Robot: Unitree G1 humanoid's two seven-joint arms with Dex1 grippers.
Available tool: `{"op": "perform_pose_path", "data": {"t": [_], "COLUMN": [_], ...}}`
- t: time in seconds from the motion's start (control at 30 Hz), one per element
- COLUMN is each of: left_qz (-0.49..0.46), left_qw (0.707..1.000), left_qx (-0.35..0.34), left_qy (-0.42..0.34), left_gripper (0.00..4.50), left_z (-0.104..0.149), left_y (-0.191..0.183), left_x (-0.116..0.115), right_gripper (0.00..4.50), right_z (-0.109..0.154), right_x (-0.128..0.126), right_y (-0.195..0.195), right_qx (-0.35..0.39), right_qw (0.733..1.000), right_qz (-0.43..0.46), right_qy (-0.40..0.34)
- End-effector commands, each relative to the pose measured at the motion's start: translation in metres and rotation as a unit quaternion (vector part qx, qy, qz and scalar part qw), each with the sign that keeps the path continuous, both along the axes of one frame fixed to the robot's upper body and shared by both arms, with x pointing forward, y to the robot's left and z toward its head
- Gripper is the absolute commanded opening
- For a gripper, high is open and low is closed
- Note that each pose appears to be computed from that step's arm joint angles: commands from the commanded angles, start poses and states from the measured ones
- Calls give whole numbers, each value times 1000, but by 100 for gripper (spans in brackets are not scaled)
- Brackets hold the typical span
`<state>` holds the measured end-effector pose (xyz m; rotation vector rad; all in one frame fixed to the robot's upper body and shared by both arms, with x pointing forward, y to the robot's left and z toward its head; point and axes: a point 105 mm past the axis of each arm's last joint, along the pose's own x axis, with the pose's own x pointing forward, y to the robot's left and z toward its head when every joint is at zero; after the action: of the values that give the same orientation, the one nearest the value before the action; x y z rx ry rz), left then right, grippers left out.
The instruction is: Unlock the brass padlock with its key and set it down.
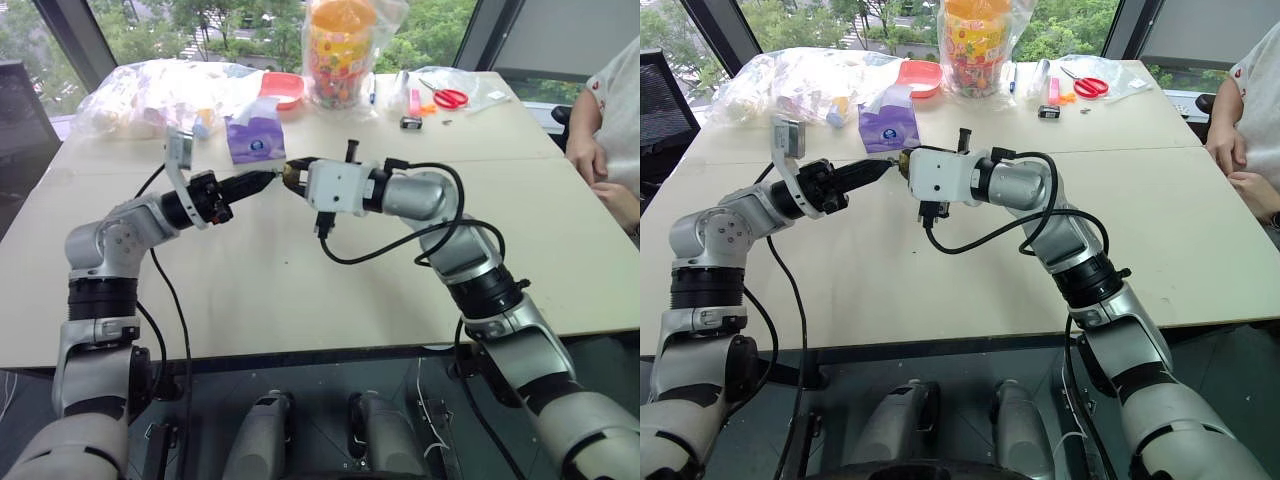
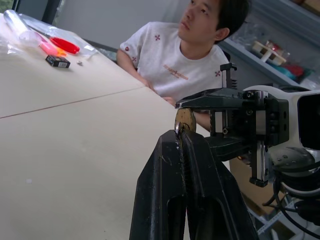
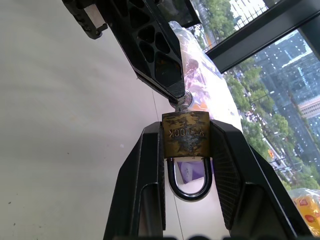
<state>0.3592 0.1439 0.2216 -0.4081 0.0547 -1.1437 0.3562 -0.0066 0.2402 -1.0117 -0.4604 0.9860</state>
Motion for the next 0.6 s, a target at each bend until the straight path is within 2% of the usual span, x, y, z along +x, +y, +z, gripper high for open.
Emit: {"op": "perform_pose_path", "data": {"t": [0.03,0.13,0.33,0.5,0.6], "left_qz": [2,-10,-36,-41,-62], "left_qw": [996,982,939,919,923], "left_qx": [61,146,244,251,251], "left_qy": [-63,-121,-240,-300,-283], "left_gripper": [6,6,6,6,6], "left_z": [10,2,-3,5,2], "left_y": [-8,-18,-32,-39,-41], "left_x": [0,-4,-7,-6,-9], "right_gripper": [71,71,71,71,71], "right_z": [16,15,13,11,11], "right_x": [-14,-15,-14,-14,-13], "right_y": [9,10,9,9,8], "right_qx": [12,9,6,5,4], "right_qw": [999,999,999,999,999], "right_qz": [32,35,37,37,35], "right_qy": [-28,-23,-15,-9,-8]}}
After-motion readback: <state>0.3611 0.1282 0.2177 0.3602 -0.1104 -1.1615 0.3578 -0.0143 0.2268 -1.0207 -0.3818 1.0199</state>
